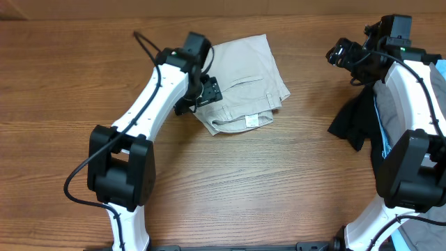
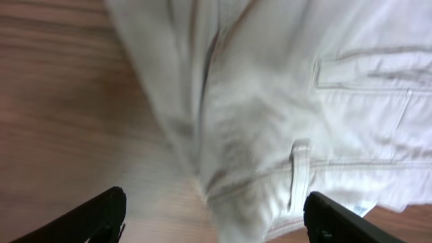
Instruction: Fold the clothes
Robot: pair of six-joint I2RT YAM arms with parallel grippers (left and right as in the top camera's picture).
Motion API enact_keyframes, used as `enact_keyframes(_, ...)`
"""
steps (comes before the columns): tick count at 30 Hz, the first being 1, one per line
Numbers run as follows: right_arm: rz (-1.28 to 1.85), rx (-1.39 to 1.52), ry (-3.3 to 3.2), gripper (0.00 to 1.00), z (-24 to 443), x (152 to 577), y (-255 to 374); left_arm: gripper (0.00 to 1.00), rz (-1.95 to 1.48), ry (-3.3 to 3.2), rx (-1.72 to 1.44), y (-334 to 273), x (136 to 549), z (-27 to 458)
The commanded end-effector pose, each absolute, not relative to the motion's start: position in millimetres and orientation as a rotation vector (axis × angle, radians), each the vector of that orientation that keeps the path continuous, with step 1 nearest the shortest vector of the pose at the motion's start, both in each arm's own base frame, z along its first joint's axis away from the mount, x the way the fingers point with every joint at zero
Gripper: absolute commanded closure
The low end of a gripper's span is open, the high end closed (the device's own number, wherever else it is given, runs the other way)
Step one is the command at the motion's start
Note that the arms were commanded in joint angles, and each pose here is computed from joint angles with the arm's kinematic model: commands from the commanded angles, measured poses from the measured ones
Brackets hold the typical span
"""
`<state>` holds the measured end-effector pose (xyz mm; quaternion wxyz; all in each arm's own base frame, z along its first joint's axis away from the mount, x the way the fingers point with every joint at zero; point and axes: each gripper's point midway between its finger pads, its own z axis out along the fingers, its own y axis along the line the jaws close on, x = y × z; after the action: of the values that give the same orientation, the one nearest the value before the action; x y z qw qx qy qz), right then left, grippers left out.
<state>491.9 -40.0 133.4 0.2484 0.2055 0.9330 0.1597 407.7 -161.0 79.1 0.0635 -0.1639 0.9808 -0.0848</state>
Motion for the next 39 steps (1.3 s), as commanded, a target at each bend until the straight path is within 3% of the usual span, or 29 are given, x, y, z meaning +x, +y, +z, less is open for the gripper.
enact_keyframes(1,0.432,0.551,2.526,0.0,139.7,494.2,-40.2,0.13,-0.498,3.028,-0.48,-192.2,390.2,60.8)
enact_keyframes(12,0.432,0.551,2.526,0.0,139.7,494.2,-40.2,0.05,-0.488,3.027,-0.589,-196.1,375.4,23.4)
enact_keyframes(20,0.432,0.551,2.526,0.0,139.7,494.2,-40.2,0.08,-0.529,2.969,-0.681,-198.0,379.7,8.5)
enact_keyframes(21,0.432,0.551,2.526,0.0,139.7,494.2,-40.2,0.1,-0.53,2.967,-0.691,-197.8,379.3,7.3)
enact_keyframes(24,0.431,0.551,2.526,0.0,139.7,494.2,-40.2,0.37,-0.521,2.978,-0.693,-196.7,376.3,6.0)
enact_keyframes(27,0.432,0.551,2.526,0.0,139.7,494.2,-40.2,0.65,-0.518,2.985,-0.645,-196.5,376.1,6.0)
enact_keyframes(28,0.432,0.551,2.526,0.0,139.7,494.2,-40.2,0.82,-0.519,2.987,-0.598,-196.7,376.8,6.3)
enact_keyframes(29,0.432,0.551,2.526,0.0,139.7,494.2,-40.2,0.88,-0.517,2.987,-0.561,-195.6,378.3,6.9)
enact_keyframes(31,0.431,0.551,2.526,0.0,139.7,494.2,-40.2,0.96,-0.508,2.977,-0.486,-189.2,384.9,9.7)
enact_keyframes(39,0.432,0.551,2.526,0.0,139.7,494.2,-40.2,0.96,-0.138,2.933,-0.606,-73.3,417.5,40.1)
